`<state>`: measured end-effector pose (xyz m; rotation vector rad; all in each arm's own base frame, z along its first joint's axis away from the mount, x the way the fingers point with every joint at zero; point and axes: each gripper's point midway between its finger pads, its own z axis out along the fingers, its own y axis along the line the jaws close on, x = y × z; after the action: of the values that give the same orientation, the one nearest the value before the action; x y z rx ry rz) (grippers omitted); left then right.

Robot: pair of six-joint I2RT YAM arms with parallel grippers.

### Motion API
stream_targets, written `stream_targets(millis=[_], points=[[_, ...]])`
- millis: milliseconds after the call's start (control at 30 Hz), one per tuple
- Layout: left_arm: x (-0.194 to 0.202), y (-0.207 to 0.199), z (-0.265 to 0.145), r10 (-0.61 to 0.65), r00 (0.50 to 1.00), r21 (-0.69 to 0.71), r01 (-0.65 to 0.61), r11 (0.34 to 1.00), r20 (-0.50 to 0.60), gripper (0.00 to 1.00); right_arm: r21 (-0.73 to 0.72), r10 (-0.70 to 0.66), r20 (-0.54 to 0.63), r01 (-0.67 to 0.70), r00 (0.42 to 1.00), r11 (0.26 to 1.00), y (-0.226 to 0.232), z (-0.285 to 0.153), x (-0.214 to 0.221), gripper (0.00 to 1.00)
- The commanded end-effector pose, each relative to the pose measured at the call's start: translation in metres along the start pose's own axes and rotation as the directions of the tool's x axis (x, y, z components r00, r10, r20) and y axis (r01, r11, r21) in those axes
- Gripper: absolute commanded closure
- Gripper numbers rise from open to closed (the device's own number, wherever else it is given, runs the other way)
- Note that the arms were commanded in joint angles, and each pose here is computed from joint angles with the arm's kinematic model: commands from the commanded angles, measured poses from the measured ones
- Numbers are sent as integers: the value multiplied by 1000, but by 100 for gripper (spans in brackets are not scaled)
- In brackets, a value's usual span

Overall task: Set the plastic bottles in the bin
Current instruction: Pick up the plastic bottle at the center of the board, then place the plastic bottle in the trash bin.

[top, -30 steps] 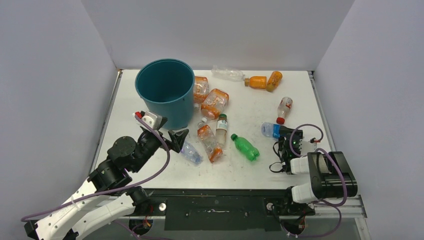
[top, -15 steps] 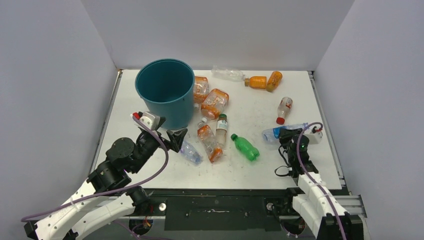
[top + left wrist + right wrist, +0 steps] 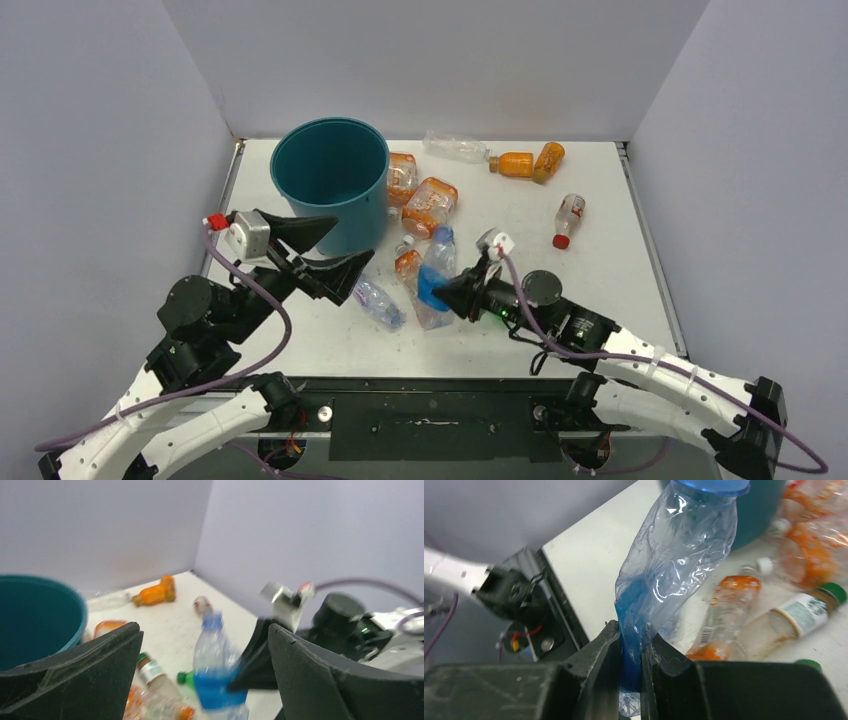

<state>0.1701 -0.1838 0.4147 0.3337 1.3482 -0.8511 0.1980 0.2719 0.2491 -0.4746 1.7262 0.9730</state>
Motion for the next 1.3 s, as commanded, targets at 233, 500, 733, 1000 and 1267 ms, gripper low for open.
stream_targets(millis=[233, 500, 733, 1000, 1267], points=[[22, -88, 20, -149, 942, 359, 256, 897, -300, 4, -327, -310, 66, 314, 948, 891, 93, -8, 3, 95], [58, -81, 28, -123, 909, 322, 264, 909, -398, 4, -369, -288, 118, 311, 950, 876, 106, -20, -13, 95], [79, -60, 45, -114, 894, 209, 223, 952, -433, 3, -402, -279, 118, 303, 953, 864, 114, -20, -13, 95], [80, -53, 55, -120, 896, 166, 208, 964, -427, 36, -409, -286, 110, 306, 952, 860, 118, -19, -9, 95], [81, -60, 55, -106, 897, 214, 215, 953, -429, 76, -393, -298, 90, 309, 950, 866, 117, -17, -6, 89]])
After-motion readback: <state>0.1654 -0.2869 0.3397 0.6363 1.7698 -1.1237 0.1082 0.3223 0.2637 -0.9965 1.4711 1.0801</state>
